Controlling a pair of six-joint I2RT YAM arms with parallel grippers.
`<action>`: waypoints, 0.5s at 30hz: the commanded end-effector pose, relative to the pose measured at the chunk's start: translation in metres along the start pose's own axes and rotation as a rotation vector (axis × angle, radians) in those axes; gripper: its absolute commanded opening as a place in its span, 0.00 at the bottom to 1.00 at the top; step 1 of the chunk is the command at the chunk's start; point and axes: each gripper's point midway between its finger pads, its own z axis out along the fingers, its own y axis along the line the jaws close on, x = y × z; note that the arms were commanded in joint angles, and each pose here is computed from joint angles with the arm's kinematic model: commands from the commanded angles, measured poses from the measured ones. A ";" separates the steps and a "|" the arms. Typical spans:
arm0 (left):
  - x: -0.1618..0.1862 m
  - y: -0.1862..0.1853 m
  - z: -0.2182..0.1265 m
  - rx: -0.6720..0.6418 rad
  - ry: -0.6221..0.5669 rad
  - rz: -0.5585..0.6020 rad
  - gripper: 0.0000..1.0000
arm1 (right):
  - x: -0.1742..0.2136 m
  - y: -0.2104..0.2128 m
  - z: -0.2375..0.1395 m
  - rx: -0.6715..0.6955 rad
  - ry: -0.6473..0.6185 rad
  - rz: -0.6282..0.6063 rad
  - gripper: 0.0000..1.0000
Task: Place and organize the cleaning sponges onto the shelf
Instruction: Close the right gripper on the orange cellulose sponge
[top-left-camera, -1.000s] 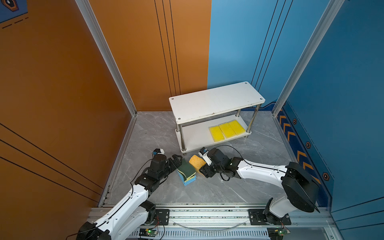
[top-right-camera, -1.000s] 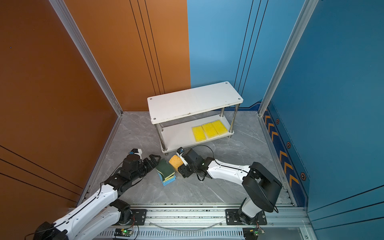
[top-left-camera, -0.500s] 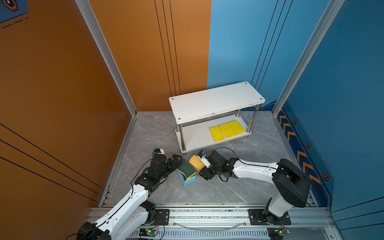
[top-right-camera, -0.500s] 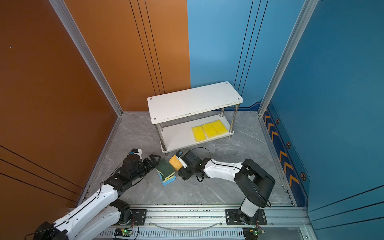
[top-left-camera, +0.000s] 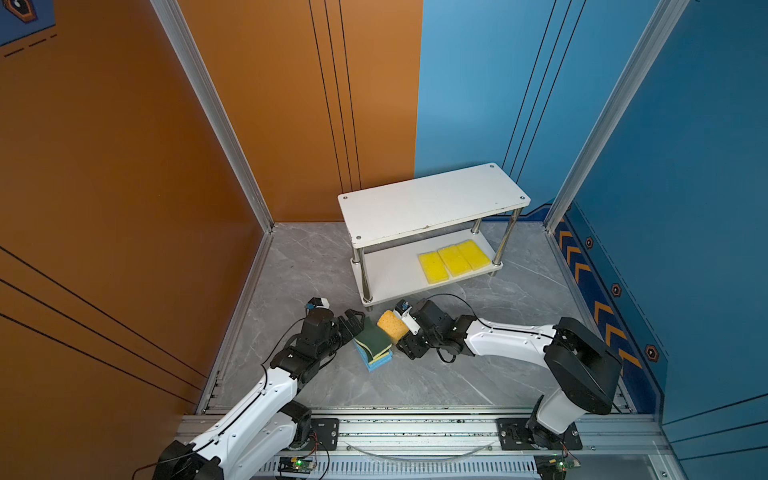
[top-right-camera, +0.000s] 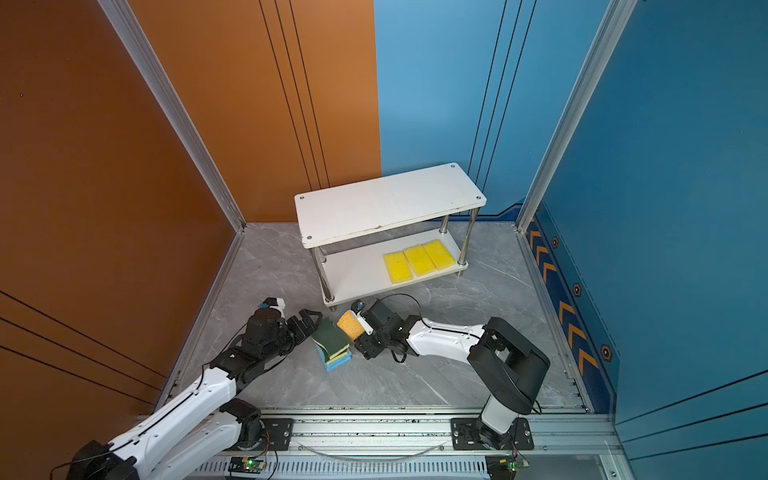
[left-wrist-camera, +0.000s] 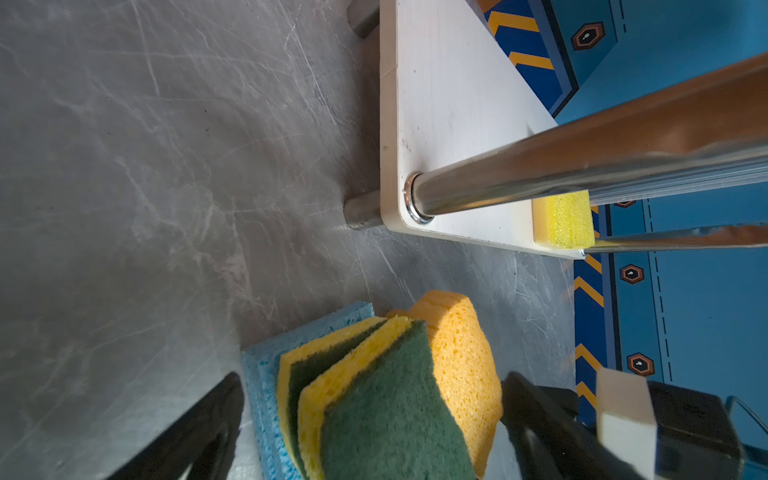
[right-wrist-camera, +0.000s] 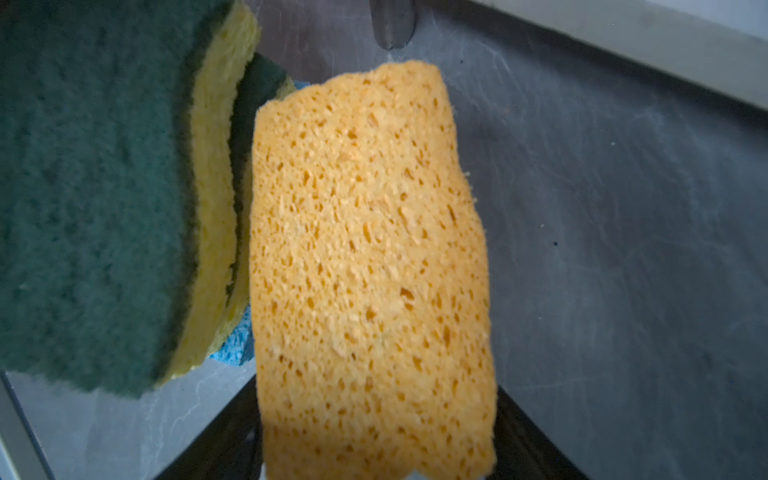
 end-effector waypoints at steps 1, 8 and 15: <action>0.002 -0.001 0.001 0.010 0.010 -0.008 0.97 | -0.015 -0.001 0.000 0.007 -0.037 -0.017 0.74; 0.001 -0.002 0.001 0.012 0.011 -0.008 0.98 | -0.018 -0.004 -0.001 0.031 -0.045 -0.039 0.82; 0.002 -0.001 0.002 0.010 0.012 -0.008 0.98 | -0.020 -0.008 0.003 0.051 -0.044 -0.070 0.83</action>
